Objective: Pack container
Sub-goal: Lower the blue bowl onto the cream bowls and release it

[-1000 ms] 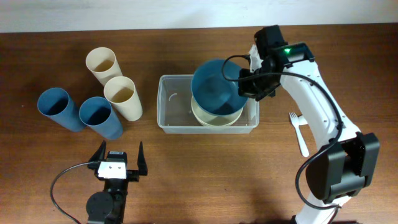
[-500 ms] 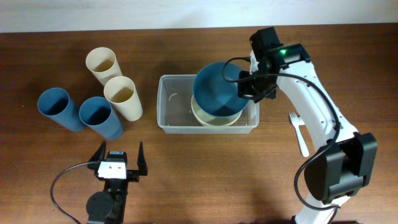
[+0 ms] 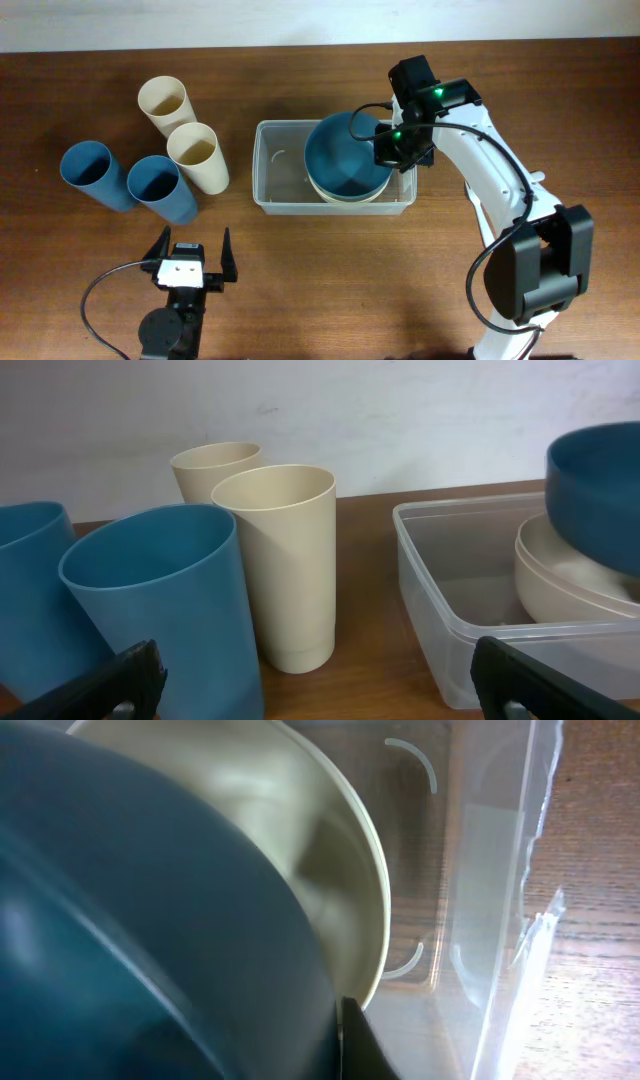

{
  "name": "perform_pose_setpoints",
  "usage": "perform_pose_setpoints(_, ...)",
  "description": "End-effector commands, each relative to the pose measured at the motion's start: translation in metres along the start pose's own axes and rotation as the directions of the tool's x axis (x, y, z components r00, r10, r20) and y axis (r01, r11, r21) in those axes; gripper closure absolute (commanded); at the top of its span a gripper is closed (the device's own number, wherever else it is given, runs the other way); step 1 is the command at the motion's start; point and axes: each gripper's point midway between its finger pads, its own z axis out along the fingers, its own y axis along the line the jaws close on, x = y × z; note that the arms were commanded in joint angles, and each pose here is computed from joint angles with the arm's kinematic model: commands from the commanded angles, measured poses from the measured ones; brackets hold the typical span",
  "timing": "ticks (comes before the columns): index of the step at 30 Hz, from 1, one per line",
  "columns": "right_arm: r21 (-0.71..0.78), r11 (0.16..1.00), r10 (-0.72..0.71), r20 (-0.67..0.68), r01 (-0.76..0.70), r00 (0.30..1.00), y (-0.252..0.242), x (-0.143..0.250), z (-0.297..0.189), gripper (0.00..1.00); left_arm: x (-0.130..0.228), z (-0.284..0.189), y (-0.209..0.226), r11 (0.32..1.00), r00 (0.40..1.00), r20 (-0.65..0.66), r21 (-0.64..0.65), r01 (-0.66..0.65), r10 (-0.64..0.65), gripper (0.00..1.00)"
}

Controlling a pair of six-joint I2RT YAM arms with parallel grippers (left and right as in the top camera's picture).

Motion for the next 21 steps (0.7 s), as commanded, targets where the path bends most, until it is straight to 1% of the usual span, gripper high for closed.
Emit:
perform_pose_setpoints(1,0.008,1.0,0.004,0.002,-0.004,1.0,0.0,0.0,0.002,0.83,0.0,0.0,0.002,1.0,1.0,0.003,-0.009,-0.012,0.012,0.01)
perform_pose_setpoints(4,0.007,1.0,0.003,0.005,-0.003,1.0,0.001,-0.001,0.002,0.79,0.0,0.0,0.002,1.0,1.0,0.003,-0.009,-0.012,0.012,0.0)
perform_pose_setpoints(14,-0.003,1.0,-0.009,0.011,0.009,1.0,0.003,-0.002,0.0,0.79,0.0,0.0,0.002,1.0,1.0,0.003,-0.009,-0.012,0.012,0.0)
perform_pose_setpoints(18,-0.003,1.0,-0.028,0.027,0.028,0.999,0.004,-0.006,-0.017,0.79,0.0,0.0,0.002,1.0,1.0,0.003,-0.009,-0.012,0.012,0.0)
perform_pose_setpoints(21,-0.005,1.0,-0.003,0.06,0.004,0.998,-0.003,-0.014,-0.042,0.78,0.0,0.0,0.002,1.0,1.0,0.003,-0.009,-0.012,0.012,0.0)
